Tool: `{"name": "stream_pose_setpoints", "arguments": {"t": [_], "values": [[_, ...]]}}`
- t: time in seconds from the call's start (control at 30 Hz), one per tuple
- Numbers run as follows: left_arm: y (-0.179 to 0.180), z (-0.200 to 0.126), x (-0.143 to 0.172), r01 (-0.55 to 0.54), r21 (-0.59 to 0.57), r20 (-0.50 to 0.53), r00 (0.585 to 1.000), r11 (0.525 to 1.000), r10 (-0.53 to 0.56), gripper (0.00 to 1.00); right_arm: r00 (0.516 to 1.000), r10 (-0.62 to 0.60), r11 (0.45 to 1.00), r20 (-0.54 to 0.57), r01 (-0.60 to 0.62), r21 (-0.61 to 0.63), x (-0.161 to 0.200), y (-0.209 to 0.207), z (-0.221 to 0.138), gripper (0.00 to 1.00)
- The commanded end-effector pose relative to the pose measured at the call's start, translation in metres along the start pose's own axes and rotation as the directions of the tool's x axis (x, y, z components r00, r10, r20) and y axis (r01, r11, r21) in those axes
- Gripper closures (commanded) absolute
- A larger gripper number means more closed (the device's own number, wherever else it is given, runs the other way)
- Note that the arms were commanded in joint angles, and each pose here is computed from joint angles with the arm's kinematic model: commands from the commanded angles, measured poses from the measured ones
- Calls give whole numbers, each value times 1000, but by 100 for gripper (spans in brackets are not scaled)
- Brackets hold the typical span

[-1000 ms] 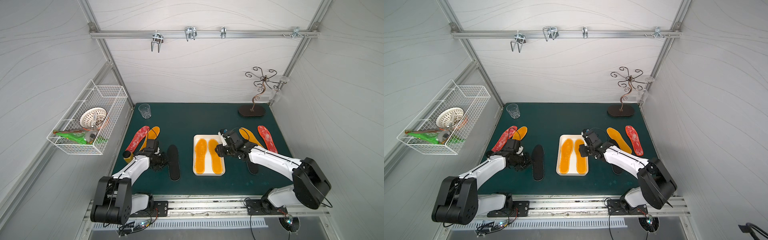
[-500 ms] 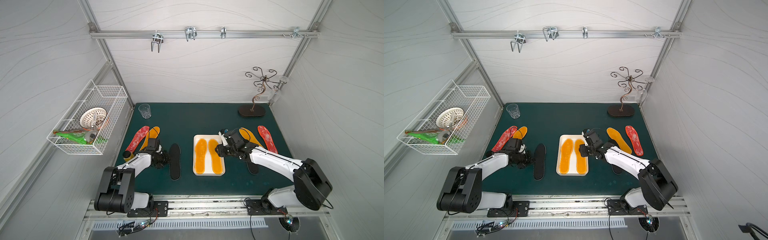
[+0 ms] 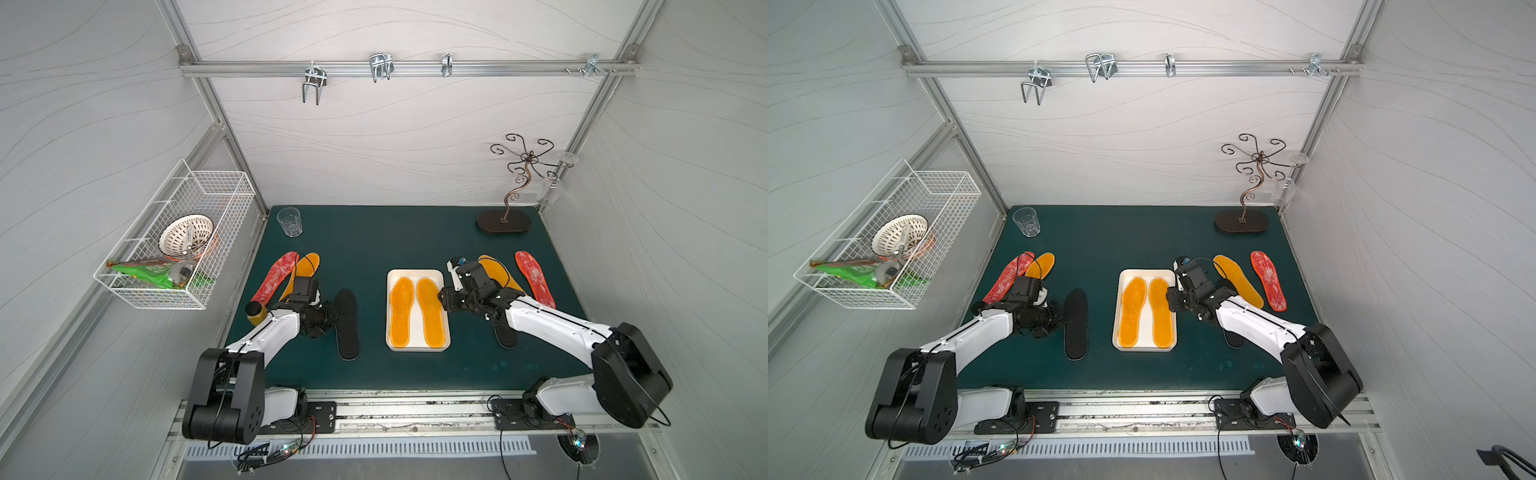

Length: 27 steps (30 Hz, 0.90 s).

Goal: Put the insoles into the storage box
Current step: Pick up the insole from the center of the board.

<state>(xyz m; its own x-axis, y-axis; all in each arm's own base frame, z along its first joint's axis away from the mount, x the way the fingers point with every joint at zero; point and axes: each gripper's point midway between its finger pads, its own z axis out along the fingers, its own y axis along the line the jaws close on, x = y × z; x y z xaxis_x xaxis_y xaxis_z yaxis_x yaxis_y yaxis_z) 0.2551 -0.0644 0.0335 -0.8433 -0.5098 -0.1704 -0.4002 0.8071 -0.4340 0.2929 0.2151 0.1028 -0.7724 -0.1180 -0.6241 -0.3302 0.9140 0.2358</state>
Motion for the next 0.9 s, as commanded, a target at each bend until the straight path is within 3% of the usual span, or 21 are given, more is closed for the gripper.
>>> {"name": "stream_pose_setpoints", "arguments": {"t": [0.0,0.2,0.5,0.67,0.8,0.87], "values": [[-10,-16,-18,-41,-5,75,996,999,41,100,997,36,999,73,-38,16,-20,-10,-12,45],[-23,-23,-30,-53,2,70,996,999,53,100,992,86,996,91,-88,18,-34,-15,-17,28],[-44,-44,-42,-92,40,132,988,995,86,100,979,190,980,78,-194,52,-33,-41,0,27],[-60,-50,-39,-145,53,134,981,988,137,100,980,179,983,87,-182,26,-23,-39,-7,26],[-78,-56,-39,-193,63,158,971,979,181,100,981,124,992,149,-125,-4,-15,-35,-22,12],[-85,-60,-41,-209,68,168,966,975,196,100,979,86,996,183,-86,-10,-14,-31,-30,10]]}}
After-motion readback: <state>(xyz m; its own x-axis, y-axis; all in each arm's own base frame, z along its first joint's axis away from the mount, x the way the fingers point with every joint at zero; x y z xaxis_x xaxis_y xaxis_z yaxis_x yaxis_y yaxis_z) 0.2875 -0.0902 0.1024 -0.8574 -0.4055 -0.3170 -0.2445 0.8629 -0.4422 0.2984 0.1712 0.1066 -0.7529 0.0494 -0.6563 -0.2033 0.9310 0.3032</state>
